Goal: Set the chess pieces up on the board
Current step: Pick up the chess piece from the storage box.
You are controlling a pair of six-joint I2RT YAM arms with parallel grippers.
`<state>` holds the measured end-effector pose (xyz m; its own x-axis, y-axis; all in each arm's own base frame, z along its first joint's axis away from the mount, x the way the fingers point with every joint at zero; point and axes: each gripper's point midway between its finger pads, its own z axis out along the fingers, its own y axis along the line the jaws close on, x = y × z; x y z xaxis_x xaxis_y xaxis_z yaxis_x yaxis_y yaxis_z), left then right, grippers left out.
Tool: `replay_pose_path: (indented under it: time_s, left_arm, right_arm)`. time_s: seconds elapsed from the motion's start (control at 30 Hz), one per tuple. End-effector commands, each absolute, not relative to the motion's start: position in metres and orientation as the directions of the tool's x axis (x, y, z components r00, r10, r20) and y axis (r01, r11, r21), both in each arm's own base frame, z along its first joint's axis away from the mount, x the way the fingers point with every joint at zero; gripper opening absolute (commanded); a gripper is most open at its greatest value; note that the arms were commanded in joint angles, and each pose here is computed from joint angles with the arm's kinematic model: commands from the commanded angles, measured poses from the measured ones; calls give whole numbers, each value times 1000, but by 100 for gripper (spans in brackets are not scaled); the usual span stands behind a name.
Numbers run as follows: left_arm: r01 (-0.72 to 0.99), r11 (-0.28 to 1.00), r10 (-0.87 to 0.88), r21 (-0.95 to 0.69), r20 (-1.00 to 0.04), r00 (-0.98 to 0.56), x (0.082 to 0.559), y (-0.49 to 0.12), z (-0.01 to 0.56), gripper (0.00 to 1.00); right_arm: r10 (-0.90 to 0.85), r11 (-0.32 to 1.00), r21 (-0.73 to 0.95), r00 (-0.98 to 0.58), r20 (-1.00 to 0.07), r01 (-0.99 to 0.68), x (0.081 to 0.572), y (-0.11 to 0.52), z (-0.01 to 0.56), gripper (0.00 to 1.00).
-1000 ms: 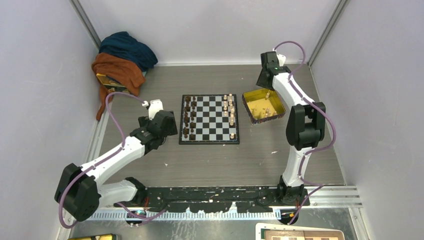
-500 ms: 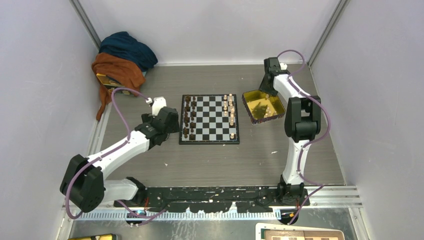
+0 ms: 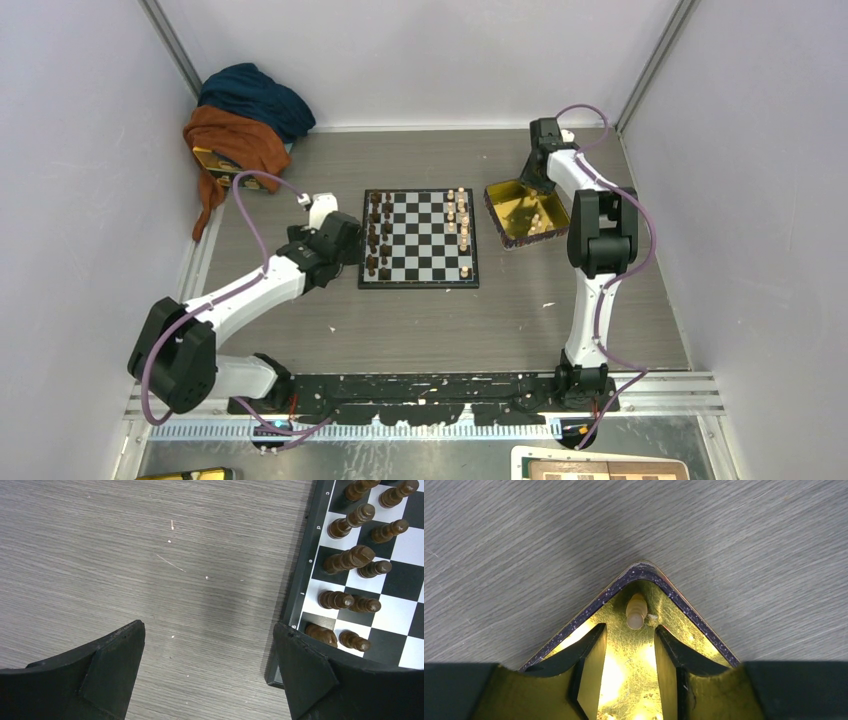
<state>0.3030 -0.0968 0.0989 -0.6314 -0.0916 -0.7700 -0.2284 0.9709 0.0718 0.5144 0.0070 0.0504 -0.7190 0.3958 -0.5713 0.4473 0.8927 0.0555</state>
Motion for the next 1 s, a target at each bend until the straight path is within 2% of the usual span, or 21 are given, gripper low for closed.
replay_pose_path:
  time_s: [0.0, 0.67, 0.83, 0.97]
  left_arm:
    - [-249, 968, -118, 32, -817, -564, 321, -104, 121, 100]
    - [-248, 968, -109, 46, -811, -576, 325, -106, 116, 100]
    - [-246, 968, -105, 50, -809, -579, 326, -107, 115, 100]
    - [-244, 968, -106, 49, -807, -580, 326, -108, 114, 100]
  right_arm:
    - [408, 888, 104, -662, -628, 449, 536, 3, 74, 44]
    - [420, 887, 115, -674, -608, 448, 540, 1, 62, 32]
    - [419, 887, 113, -676, -607, 448, 540, 0, 62, 22]
    - [416, 888, 110, -677, -607, 448, 539, 0, 62, 19]
